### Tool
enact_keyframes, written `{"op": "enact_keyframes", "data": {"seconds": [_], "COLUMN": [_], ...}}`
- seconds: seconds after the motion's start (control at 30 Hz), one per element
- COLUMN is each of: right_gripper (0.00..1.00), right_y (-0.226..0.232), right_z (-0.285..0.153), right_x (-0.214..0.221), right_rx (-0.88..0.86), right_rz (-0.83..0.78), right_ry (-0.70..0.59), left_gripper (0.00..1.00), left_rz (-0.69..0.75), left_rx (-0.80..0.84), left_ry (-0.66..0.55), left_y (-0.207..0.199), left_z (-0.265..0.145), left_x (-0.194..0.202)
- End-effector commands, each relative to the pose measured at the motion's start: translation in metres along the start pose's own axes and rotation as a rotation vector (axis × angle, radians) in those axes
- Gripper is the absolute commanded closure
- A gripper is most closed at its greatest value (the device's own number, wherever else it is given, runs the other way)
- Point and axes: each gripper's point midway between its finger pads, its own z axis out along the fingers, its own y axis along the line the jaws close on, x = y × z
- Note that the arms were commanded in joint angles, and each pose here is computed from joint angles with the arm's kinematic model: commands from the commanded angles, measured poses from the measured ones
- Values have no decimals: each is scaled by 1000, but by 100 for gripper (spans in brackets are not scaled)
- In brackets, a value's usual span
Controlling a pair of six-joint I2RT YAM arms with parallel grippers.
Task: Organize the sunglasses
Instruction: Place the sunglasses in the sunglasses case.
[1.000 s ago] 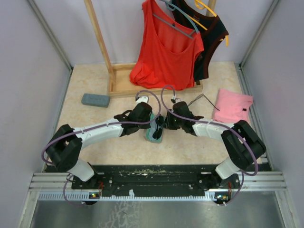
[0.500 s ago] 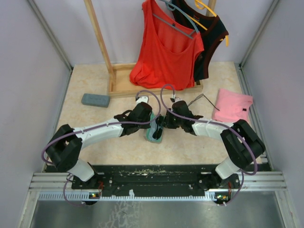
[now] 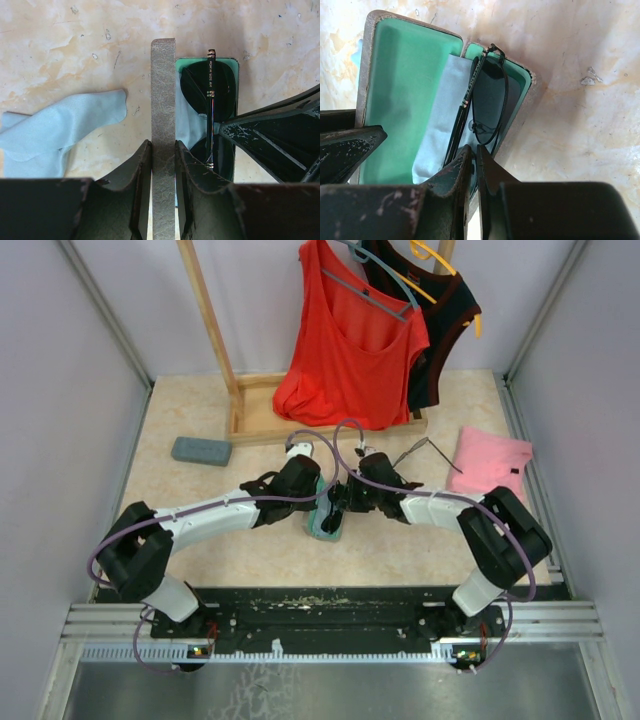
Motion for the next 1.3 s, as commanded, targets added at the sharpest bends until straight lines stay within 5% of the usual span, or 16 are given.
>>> {"op": "enact_keyframes", "data": {"seconds": [0.0, 0.8, 1.27], "right_gripper": [90, 90, 76], "right_y": [15, 33, 8], "right_z": [3, -11, -26], "right_x": [-21, -37, -38], "right_rx": [-29, -36, 100], "right_rz": [-26, -87, -132], "right_ry": [-55, -76, -93], "left_gripper": [71, 70, 64], "left_rz": [-6, -6, -6], "left_rx": [20, 4, 15], "left_ry": [-31, -39, -41], "left_y": [-5, -3, -5], "left_z": [-5, -7, -9], "left_x": [-10, -13, -16]}}
